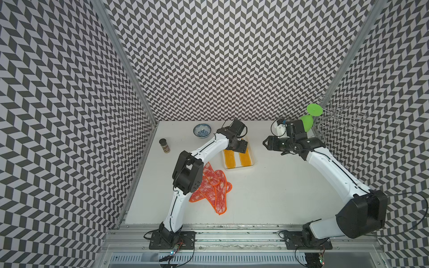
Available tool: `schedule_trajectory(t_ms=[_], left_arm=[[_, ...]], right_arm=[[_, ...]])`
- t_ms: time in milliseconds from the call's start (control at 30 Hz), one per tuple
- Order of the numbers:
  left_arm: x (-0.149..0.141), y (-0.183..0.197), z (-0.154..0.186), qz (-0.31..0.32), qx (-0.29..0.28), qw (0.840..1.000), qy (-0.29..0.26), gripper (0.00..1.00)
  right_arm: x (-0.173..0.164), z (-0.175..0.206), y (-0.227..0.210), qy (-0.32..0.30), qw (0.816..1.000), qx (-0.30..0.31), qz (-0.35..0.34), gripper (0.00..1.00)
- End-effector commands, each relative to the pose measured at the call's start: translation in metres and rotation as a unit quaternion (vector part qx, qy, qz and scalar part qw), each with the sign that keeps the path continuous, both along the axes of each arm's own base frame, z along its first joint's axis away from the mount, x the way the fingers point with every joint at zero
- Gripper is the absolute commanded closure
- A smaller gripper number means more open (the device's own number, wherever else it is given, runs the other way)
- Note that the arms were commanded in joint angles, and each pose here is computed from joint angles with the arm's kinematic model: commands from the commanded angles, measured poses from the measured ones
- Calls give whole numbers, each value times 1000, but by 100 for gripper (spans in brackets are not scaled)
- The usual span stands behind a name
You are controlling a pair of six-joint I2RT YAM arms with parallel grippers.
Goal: Put the insoles into the storage box
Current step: Place the insole in the storage box.
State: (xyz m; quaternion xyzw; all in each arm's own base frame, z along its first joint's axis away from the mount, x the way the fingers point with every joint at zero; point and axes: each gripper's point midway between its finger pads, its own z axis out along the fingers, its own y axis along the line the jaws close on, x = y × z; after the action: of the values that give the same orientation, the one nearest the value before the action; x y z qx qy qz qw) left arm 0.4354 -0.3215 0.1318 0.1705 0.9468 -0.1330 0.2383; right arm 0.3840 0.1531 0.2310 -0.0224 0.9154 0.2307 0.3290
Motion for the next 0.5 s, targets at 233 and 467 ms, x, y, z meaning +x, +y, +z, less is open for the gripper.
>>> schedule_trajectory(t_ms=[233,467], left_arm=[[-59,91,55,61,11,998,-30,24],[-96,141,47,118,13,993,-15,24]], right_arm=[[-27,21,32,-17,994,92,60,34],[-50,9,58,9,991,104,79,28]])
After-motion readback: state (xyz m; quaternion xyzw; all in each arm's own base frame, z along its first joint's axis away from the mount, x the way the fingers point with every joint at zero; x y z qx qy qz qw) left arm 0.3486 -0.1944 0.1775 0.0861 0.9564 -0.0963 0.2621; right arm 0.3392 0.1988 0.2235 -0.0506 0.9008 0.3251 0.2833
